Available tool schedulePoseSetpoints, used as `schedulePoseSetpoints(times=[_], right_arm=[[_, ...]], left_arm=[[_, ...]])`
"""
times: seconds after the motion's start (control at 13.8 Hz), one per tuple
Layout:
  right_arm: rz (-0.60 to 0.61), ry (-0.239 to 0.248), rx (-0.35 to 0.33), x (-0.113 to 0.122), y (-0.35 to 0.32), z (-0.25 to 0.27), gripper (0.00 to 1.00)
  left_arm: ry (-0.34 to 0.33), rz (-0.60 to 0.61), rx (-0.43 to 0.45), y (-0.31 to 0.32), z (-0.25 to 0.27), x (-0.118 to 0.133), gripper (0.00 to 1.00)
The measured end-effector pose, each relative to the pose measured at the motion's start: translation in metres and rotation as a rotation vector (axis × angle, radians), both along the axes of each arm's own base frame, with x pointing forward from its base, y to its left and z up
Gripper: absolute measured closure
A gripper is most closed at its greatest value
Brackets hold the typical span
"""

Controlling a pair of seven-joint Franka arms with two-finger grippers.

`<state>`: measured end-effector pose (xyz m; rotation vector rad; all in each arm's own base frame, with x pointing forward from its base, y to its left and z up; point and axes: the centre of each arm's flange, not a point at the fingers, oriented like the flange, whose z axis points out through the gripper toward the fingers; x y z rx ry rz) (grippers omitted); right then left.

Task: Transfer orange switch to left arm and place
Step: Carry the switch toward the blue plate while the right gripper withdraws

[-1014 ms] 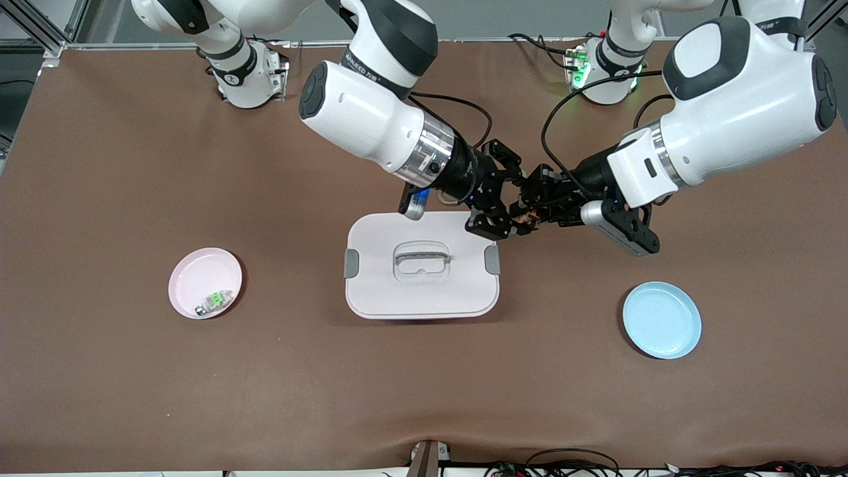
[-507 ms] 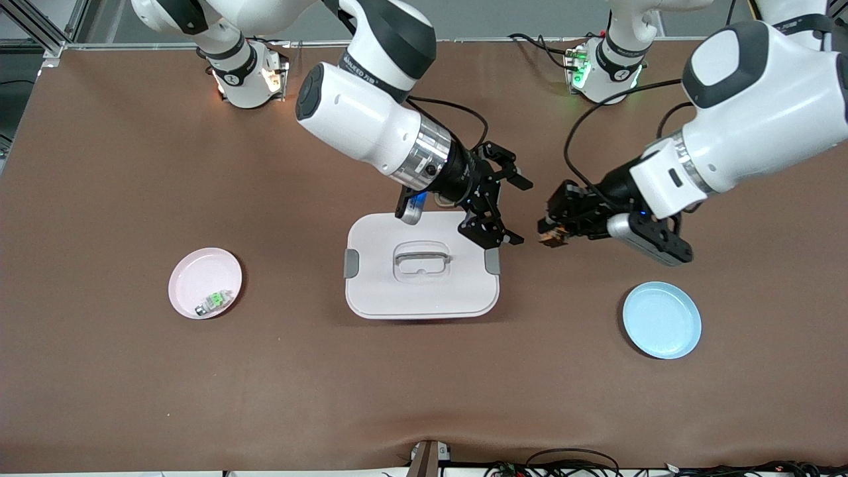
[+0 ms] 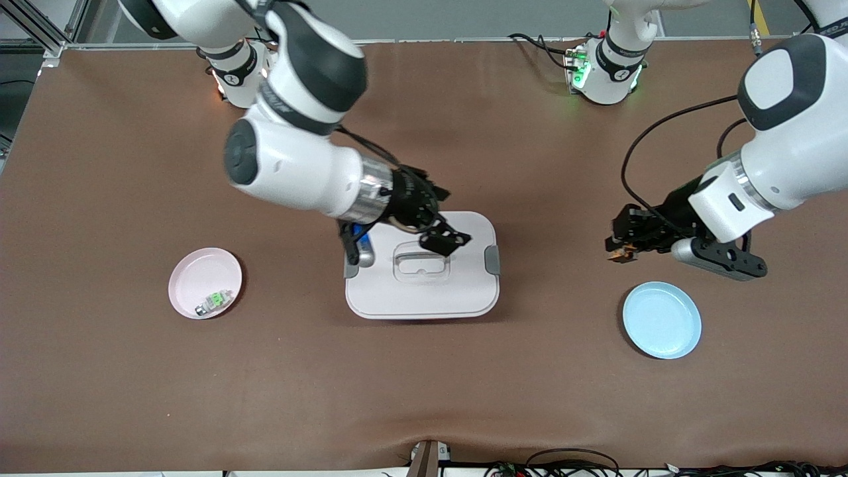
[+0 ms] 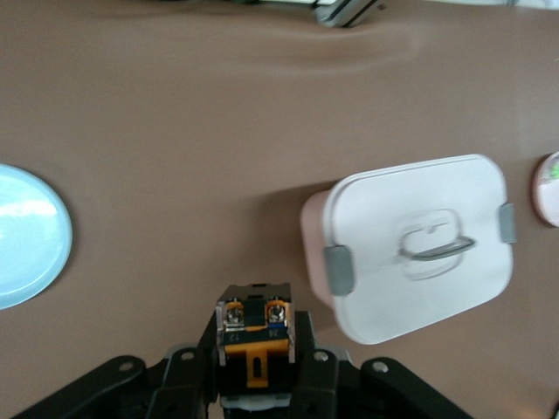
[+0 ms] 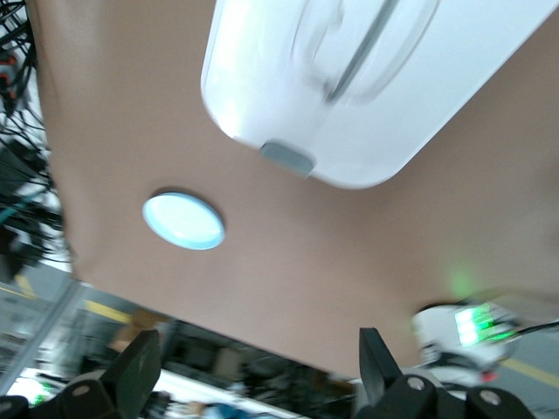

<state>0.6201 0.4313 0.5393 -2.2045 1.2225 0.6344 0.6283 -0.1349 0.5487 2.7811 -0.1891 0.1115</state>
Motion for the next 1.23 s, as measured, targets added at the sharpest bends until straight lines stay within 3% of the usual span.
schedulePoseSetpoints(times=[0.14, 0.36, 0.51, 0.72, 0.87, 1.01, 1.23], right_arm=[[0.167, -0.063, -0.032, 0.011, -0.052, 0.009, 0.0], [0.513, -0.25, -0.203, 0.022, -0.125, 0.007, 0.0], [0.732, -0.358, -0.318, 0.03, -0.151, -0.002, 0.0], [0.984, -0.459, -0.429, 0.046, -0.194, -0.007, 0.0], [1.136, -0.479, -0.499, 0.057, -0.233, -0.009, 0.0], [1.257, -0.456, -0.535, 0.066, -0.278, -0.011, 0.0], [1.26, -0.445, -0.53, 0.078, -0.361, -0.008, 0.0]], left_arm=[[0.014, -0.018, 0.076, 0.027, -0.014, 0.004, 0.66], [-0.004, -0.167, 0.17, 0.052, -0.038, 0.013, 0.66], [-0.021, -0.301, 0.189, 0.077, -0.051, 0.017, 0.66], [-0.042, -0.494, 0.183, 0.128, -0.078, 0.023, 0.66], [-0.042, -0.61, 0.176, 0.151, -0.102, 0.027, 0.66], [-0.03, -0.714, 0.199, 0.163, -0.123, 0.03, 0.66], [-0.032, -0.879, 0.243, 0.17, -0.149, 0.037, 0.66]])
